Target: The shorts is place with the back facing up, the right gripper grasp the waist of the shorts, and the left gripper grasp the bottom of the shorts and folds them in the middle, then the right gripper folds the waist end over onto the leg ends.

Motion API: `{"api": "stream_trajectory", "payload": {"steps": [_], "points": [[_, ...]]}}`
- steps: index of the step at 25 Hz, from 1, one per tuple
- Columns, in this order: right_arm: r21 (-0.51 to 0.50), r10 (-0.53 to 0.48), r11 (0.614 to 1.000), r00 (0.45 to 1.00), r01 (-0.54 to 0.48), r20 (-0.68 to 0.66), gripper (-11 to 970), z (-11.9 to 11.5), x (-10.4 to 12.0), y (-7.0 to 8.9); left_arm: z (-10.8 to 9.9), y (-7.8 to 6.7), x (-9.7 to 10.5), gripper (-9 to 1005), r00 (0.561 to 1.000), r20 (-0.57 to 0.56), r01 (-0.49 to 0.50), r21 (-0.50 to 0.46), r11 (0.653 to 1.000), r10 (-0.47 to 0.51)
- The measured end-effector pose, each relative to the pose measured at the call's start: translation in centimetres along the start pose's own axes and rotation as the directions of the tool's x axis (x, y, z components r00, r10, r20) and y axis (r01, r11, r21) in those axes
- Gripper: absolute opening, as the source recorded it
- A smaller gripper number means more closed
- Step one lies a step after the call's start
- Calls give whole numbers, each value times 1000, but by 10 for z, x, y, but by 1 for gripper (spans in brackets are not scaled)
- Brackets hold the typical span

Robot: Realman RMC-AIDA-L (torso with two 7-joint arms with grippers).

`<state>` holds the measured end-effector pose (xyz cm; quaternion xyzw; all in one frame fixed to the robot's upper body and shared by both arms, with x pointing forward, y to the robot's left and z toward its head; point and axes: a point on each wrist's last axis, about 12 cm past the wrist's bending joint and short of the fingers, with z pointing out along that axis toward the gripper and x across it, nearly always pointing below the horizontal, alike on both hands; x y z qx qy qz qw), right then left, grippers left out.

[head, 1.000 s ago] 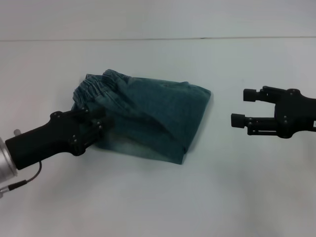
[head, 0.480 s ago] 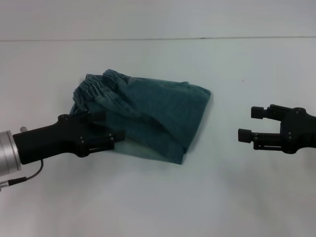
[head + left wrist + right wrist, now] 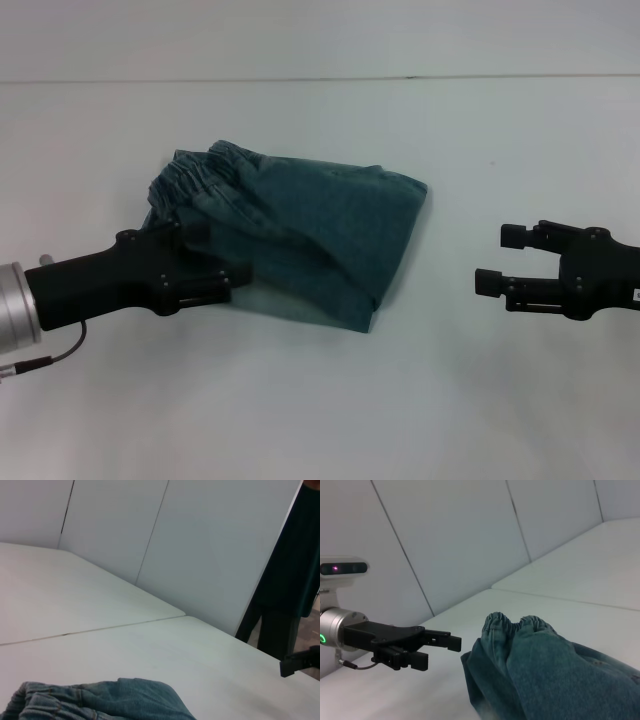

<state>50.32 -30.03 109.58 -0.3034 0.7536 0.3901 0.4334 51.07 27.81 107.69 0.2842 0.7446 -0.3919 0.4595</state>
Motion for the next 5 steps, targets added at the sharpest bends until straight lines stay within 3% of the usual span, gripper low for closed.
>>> {"api": "stream_trajectory", "payload": {"steps": [5], "points": [[-4,1,1000,1000,-1,5,928,1,2,0,-2,-1,0,952,1000,8,2,1,1000,-2]]}}
